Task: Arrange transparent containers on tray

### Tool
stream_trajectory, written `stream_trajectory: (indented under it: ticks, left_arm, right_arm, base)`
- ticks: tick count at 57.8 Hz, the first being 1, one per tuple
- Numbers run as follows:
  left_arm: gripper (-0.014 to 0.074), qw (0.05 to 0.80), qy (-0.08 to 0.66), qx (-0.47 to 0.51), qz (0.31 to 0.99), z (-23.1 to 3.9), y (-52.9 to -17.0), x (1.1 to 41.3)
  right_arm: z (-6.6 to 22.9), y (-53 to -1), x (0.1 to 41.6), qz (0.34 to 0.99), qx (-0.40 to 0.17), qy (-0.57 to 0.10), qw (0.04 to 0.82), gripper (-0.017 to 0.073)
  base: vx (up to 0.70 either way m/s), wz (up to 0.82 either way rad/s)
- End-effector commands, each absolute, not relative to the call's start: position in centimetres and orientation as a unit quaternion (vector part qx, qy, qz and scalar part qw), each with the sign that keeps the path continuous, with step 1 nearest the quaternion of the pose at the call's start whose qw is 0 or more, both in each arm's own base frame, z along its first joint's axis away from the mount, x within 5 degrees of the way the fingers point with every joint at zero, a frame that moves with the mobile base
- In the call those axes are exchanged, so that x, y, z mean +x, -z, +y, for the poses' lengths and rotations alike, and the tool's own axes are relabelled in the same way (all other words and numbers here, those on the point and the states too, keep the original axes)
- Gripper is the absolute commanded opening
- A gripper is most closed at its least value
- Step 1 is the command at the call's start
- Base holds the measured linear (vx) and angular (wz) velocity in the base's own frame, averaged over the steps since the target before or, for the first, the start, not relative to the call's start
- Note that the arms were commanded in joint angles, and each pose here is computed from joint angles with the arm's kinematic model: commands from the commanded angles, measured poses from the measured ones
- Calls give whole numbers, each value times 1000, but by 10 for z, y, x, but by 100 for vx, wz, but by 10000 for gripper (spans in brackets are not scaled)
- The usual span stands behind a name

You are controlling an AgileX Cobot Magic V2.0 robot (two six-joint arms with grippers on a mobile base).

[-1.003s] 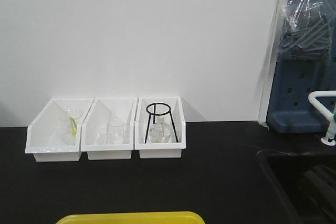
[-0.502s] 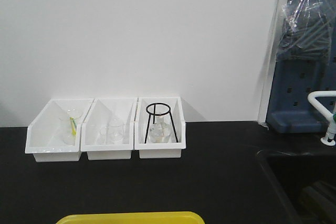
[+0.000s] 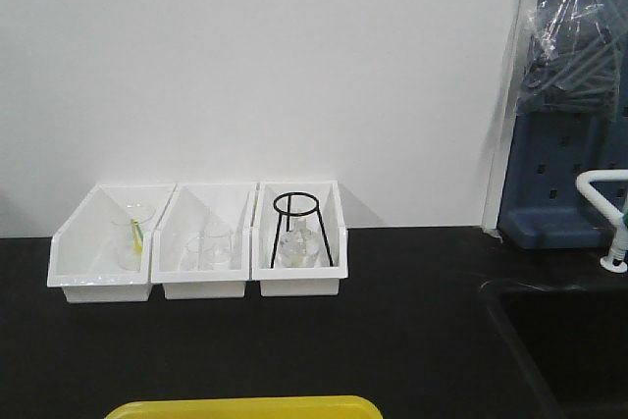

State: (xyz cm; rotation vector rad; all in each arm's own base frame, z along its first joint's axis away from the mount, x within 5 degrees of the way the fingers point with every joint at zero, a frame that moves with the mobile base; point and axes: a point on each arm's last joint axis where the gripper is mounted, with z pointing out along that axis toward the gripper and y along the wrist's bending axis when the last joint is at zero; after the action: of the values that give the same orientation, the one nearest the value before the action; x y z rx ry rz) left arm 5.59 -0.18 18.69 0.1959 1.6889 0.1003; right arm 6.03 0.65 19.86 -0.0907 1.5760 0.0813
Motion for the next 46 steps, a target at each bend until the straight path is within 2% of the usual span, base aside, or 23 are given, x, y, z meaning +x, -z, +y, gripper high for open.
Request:
stream_trajectory:
  ticks: [1,46]
  left_arm:
    - [-7,681,-39,83,727,-3,-182,56]
    - [-7,679,-39,83,729,-3,-182,56]
  right_arm:
    - [6,-202,56,677,-39,-33,734,-11]
    - [6,-202,56,679,-39,-33,733,-11]
  base:
    - [0,0]
    - [0,0]
